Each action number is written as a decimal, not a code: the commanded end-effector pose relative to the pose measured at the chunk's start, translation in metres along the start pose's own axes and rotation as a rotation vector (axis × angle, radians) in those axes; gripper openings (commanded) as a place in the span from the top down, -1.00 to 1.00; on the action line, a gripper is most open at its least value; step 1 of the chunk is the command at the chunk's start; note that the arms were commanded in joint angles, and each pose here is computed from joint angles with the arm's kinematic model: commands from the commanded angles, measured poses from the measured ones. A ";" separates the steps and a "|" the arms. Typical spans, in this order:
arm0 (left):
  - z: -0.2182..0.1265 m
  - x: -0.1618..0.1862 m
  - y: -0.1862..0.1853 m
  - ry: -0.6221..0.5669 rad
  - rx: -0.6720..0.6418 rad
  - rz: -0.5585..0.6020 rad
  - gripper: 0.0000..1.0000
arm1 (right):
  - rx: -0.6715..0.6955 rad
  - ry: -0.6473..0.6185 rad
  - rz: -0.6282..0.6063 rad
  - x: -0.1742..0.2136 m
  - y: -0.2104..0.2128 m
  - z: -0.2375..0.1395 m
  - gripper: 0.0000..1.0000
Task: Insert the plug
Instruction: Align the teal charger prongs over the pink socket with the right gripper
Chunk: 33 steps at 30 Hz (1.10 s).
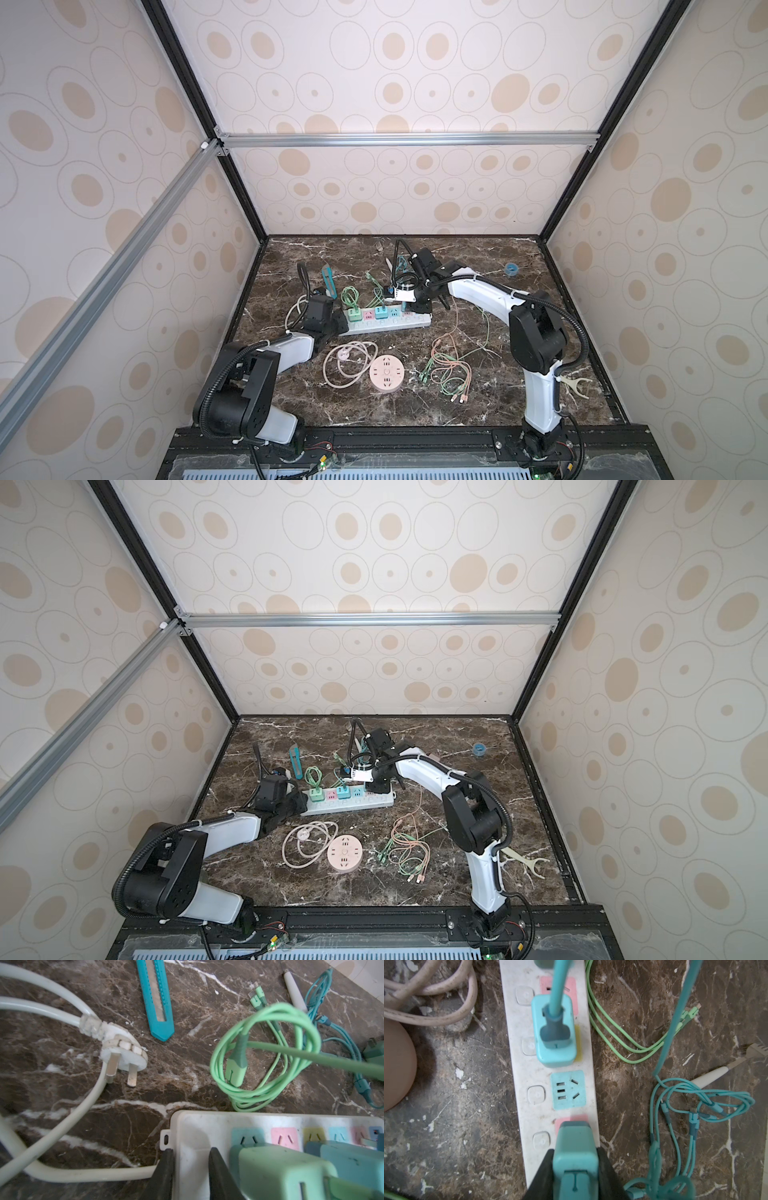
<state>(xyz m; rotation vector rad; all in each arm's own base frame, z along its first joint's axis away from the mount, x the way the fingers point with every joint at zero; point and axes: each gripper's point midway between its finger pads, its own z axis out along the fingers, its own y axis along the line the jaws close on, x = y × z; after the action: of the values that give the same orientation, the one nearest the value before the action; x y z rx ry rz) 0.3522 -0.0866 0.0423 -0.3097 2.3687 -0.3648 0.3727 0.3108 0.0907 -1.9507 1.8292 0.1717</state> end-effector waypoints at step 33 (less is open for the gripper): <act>0.006 0.004 0.005 0.040 -0.010 0.022 0.42 | -0.064 0.025 -0.014 0.003 0.029 0.006 0.99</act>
<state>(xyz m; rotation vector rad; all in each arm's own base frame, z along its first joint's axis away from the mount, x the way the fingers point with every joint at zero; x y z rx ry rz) 0.3555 -0.0856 0.0424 -0.3024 2.3639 -0.3725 0.3609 0.3127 0.0856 -1.9675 1.8290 0.1778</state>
